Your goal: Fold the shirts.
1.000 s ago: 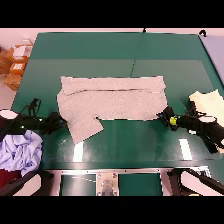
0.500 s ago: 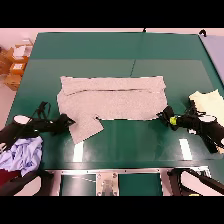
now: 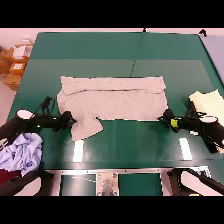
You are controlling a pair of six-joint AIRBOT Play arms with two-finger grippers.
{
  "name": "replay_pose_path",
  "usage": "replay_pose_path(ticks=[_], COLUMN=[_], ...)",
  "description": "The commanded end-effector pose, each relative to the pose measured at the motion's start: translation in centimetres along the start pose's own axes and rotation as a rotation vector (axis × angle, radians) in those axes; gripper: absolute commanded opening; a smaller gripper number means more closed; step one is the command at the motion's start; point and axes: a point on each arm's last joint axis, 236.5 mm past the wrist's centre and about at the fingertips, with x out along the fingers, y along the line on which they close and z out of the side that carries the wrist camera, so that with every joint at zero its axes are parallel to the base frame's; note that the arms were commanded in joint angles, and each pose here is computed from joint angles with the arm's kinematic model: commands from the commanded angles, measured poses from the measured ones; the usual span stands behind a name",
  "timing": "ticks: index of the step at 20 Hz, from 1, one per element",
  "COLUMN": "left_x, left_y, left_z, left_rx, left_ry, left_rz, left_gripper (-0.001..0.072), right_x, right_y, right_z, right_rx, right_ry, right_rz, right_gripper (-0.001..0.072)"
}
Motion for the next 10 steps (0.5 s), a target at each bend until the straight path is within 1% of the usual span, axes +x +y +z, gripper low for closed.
replay_pose_path(ticks=[1,4,5,7,10], left_x=[-2.9,-6.0,-6.7,-7.9,-9.8], left_y=[-0.8,0.5,0.5,-0.6,-3.2], left_z=[-1.1,-4.1,-5.1,-5.4,-4.1], left_rx=[0.07,0.109,0.119,0.127,0.157], left_ry=[0.001,0.051,0.068,0.038,-0.01], left_rz=[0.05,0.155,0.167,0.146,0.118], left_gripper=[0.0016,0.0016,0.0016,0.0016,0.0016], right_x=[-2.1,-4.7,-5.3,-6.7,-8.6], right_y=[0.1,-0.8,-1.3,-1.9,0.3], right_z=[0.0,0.0,-0.2,-0.5,-0.1], right_rx=[-0.037,-0.044,-0.051,-0.06,-0.099], right_ry=[0.007,0.004,0.014,0.02,0.03], right_rz=[0.01,-0.03,-0.054,-0.104,-0.086], right_gripper=[0.0011,0.0011,0.0011,0.0011,0.0011])
